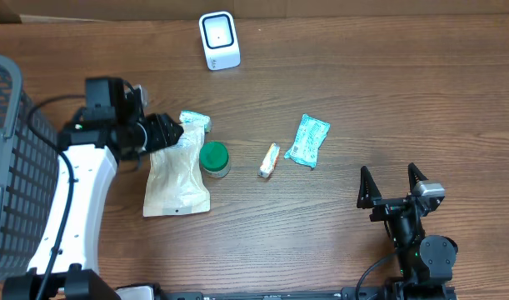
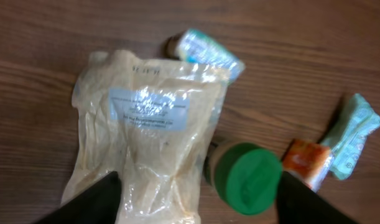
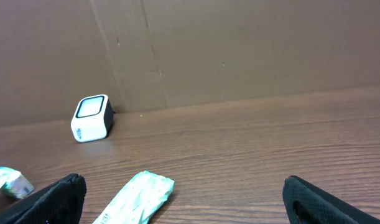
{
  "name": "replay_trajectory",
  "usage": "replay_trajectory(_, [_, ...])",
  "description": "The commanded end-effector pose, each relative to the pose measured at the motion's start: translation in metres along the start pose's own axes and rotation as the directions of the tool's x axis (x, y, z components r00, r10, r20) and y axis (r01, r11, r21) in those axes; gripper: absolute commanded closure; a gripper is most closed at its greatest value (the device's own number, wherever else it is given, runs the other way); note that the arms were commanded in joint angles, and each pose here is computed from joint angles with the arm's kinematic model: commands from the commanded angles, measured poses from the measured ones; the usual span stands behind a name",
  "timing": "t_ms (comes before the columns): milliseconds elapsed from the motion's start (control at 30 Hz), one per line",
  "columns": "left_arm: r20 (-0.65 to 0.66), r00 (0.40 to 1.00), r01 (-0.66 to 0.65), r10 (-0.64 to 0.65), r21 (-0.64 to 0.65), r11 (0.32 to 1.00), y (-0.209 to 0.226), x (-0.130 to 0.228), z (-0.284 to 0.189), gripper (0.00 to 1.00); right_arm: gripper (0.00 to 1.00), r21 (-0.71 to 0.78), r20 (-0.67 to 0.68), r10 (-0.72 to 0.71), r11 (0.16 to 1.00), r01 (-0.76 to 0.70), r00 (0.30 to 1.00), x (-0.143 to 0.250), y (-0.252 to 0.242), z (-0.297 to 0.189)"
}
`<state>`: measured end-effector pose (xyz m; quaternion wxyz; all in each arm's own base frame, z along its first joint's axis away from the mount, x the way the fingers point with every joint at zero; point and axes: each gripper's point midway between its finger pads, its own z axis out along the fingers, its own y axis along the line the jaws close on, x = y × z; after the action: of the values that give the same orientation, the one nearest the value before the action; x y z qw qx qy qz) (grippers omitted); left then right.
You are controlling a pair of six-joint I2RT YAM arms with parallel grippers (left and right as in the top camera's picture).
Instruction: Scan the item barcode
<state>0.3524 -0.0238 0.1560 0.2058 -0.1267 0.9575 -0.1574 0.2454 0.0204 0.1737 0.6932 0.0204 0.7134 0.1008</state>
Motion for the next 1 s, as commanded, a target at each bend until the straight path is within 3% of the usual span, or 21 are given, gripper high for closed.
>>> replay_trajectory(0, [0.126, 0.984, -0.129, 0.126, 0.017, 0.992, -0.022, -0.035, -0.044, 0.18, 0.0, 0.004, 0.004, -0.002, 1.0, 0.002, 1.0, 0.002, -0.001, 0.0])
replay_trajectory(167, [0.206, 0.958, -0.201, 0.2, -0.016, 0.98, -0.026, -0.063, -0.101, 0.1, 0.0, 0.004, 0.004, -0.002, 1.0, 0.002, 1.0, 0.002, -0.001, 0.0])
replay_trajectory(433, [0.349, 0.93, -0.074, 0.112, -0.12, 0.99, 0.027, -0.096, -0.182, 0.02, 0.0, 0.004, 0.004, -0.002, 1.0, 0.002, 1.0, 0.002, -0.001, 0.0])
replay_trajectory(700, [0.411, 0.911, 0.053, 0.037, -0.207, 0.977, 0.086, -0.101, -0.21, 0.0, 0.0, 0.004, 0.004, -0.002, 1.0, 0.002, 1.0, 0.002, -0.001, 0.0])
replay_trajectory(967, [0.412, 0.911, 0.155, 0.006, -0.356, 0.921, 0.125, -0.094, -0.222, 0.01, 0.0, 0.004, 0.004, -0.002, 1.0, 0.002, 1.0, 0.002, -0.001, 0.0])
